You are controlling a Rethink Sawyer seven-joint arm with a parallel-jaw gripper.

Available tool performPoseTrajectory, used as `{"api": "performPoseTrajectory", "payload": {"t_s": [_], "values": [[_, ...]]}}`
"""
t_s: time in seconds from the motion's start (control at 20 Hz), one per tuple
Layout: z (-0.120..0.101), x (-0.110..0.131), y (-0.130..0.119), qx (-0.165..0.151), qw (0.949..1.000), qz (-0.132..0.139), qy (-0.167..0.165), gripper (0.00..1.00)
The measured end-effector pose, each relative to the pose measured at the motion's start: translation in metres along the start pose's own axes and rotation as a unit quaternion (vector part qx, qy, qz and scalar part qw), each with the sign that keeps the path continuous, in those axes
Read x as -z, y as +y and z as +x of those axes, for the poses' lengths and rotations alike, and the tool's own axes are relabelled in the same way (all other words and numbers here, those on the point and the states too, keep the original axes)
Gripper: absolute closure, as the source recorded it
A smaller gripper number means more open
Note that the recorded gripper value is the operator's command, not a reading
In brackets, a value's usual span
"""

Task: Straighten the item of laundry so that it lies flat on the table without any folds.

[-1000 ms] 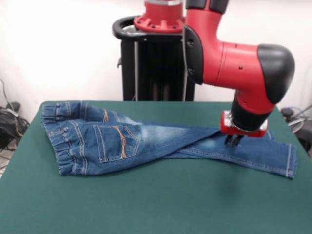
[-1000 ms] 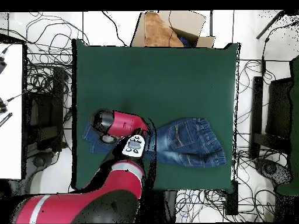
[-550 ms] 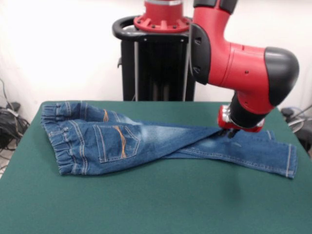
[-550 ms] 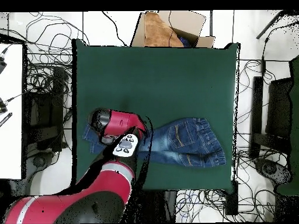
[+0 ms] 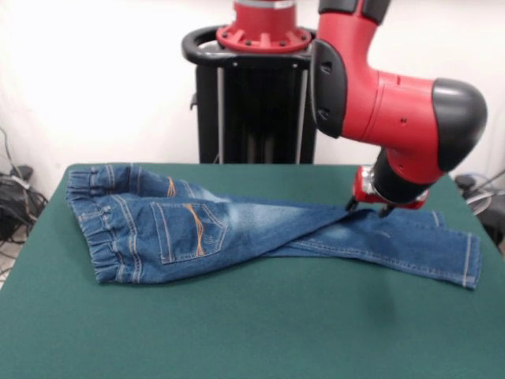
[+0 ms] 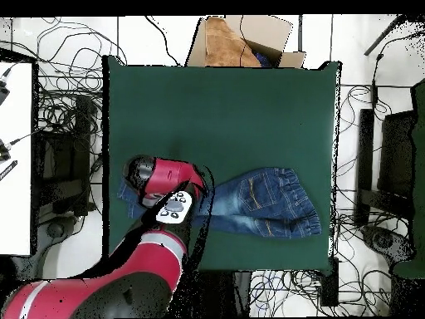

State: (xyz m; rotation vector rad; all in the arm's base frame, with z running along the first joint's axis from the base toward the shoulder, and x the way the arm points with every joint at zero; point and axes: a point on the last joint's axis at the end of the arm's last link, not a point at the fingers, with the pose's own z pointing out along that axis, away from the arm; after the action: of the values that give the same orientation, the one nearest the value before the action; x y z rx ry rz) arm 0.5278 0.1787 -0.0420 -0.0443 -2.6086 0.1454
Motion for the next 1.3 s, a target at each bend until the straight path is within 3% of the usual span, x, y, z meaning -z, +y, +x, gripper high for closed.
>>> {"api": "performPoseTrajectory", "payload": {"t_s": [0.45,1.0,1.3], "values": [[0.002,0.0,-0.002,-0.004,0.9999,0.012,0.0,0.0],[0.009,-0.008,-0.032,-0.063,0.9963,0.059,0.001,0.0],[0.01,-0.014,-0.035,-0.087,0.9941,0.064,0.005,0.0]]}}
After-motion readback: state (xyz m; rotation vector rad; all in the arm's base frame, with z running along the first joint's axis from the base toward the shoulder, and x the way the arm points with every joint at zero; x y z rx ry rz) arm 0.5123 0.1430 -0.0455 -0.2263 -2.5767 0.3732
